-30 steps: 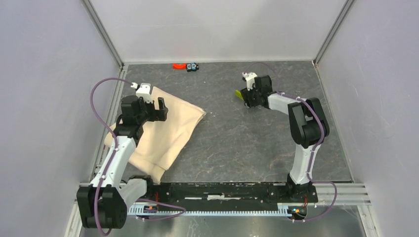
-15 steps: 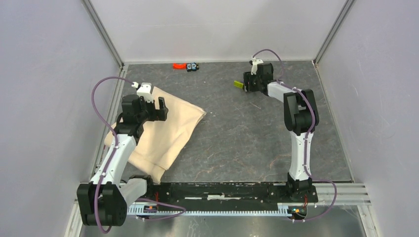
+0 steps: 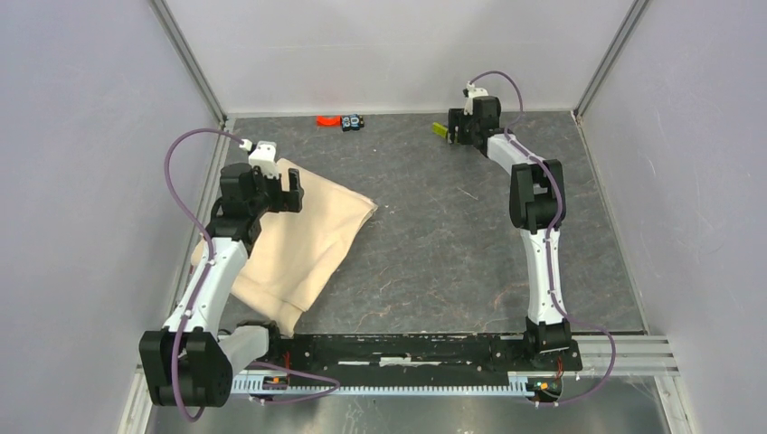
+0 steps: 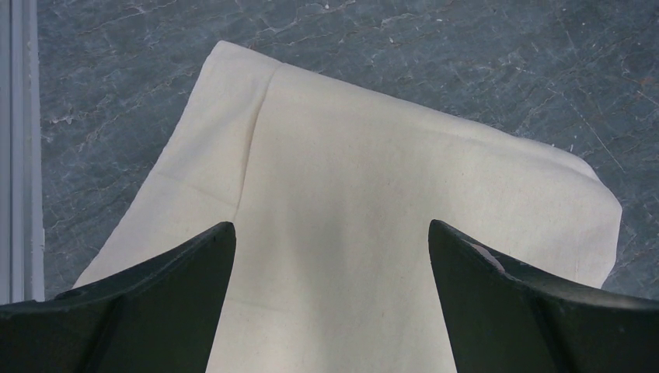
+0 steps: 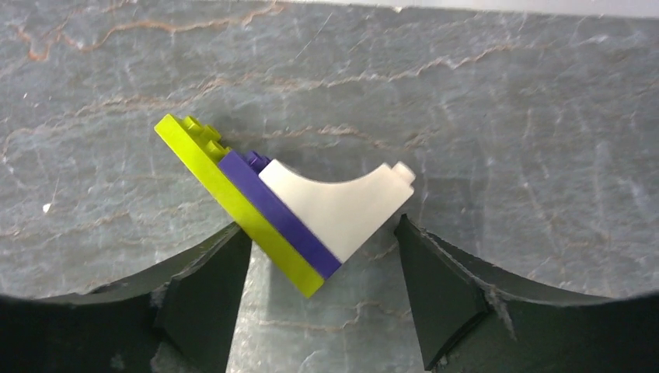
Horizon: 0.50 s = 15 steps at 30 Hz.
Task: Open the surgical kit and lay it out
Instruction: Move the distractor to the center of the board.
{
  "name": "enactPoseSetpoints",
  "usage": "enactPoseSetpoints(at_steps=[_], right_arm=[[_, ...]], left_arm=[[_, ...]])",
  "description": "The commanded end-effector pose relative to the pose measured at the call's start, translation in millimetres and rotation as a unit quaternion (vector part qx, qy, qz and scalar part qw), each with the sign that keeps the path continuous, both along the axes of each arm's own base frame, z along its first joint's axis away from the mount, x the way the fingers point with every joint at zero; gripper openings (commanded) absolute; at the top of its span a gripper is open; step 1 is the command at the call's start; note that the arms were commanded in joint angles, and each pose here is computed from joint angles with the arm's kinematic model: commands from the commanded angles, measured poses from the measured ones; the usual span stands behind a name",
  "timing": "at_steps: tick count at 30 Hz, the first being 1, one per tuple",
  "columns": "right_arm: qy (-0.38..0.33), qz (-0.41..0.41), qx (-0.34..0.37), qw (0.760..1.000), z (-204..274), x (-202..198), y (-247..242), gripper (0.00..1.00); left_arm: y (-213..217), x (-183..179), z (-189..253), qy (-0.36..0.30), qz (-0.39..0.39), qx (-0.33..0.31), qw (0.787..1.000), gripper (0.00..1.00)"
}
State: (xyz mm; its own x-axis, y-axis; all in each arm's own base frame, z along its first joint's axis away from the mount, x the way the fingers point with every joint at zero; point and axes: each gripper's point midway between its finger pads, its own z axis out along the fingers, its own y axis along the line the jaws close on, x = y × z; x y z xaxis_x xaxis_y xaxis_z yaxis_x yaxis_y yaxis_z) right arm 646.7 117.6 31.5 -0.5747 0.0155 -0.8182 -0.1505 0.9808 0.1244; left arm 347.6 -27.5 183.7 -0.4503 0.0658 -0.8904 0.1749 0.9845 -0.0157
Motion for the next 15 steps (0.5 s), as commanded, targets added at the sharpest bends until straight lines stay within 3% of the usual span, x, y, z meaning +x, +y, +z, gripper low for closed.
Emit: enactPoseSetpoints(at_steps=[1,6,9,15], right_arm=[[-0.027,-0.02,-0.002,0.999,12.6,22.4,-11.7,0.79],[-0.054,0.013,-0.004,0.998,49.7,25.5,-9.1,0.86],[-0.063,0.038,-0.01,0.997,69.3,7.1,-7.6,0.98],[-0.105,0.075,-0.017,0.992,117.9,-54.5,-8.5,0.98]], left_arm=[[8.8,7.8,14.8,-0.015,0.005,0.029,0.999,1.0],[18.0,4.0,4.9,0.013,0.032,0.036,0.999,1.0],[29.3,-0.6,4.9,0.022,0.06,0.052,0.997,1.0],[54.8,-23.2,19.3,0.01,0.106,0.104,0.989,1.0]])
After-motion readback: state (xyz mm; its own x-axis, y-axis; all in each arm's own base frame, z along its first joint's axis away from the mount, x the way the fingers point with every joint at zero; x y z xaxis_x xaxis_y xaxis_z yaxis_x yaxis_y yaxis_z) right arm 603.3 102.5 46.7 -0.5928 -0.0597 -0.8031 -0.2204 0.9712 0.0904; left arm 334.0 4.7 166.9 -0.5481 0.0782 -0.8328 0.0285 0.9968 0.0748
